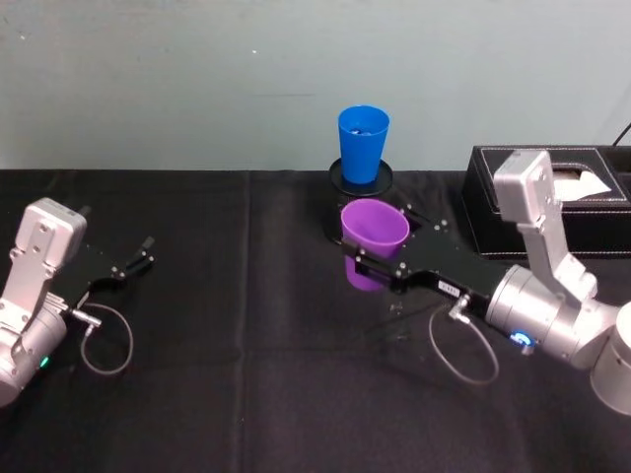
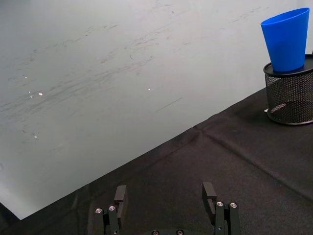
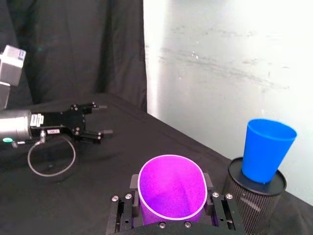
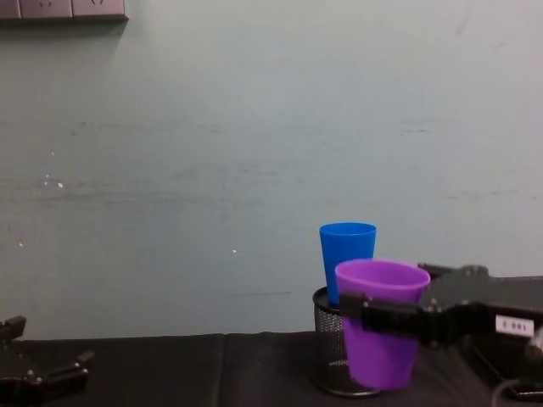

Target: Pick up one cup with a gripper and tap it against the other cup.

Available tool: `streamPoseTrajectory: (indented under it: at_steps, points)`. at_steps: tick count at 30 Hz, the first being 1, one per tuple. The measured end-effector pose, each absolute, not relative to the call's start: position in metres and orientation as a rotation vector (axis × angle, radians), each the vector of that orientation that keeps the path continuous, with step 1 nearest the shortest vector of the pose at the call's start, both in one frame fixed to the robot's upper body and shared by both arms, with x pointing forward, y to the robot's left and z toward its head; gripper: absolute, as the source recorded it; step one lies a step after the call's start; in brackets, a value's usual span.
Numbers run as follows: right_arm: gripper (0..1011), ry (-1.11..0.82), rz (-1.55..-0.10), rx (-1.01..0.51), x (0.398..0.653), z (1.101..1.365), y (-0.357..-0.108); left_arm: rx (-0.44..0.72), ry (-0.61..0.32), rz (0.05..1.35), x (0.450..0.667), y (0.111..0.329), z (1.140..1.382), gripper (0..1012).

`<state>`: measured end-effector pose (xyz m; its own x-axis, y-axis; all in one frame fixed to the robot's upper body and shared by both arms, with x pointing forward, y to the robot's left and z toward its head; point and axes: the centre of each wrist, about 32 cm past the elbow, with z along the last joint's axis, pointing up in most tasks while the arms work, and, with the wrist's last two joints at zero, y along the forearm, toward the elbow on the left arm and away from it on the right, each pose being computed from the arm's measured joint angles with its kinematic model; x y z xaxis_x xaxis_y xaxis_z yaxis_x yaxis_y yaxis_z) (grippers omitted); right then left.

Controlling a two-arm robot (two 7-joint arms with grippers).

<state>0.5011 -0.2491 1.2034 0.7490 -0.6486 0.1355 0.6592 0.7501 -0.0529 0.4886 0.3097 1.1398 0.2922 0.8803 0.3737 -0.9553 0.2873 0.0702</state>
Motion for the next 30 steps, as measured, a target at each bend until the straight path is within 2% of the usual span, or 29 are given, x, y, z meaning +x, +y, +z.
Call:
streamPoseTrajectory:
  at_steps: [10, 30]
  points:
    - [723, -0.115, -0.709, -0.093, 0.502, 1.216, -0.248, 0.304, -0.285, 1.248, 0.489, 0.310, 1.140, 1000]
    - [723, -0.113, -0.711, -0.094, 0.502, 1.215, -0.248, 0.305, -0.285, 1.248, 0.489, 0.310, 1.140, 1000]
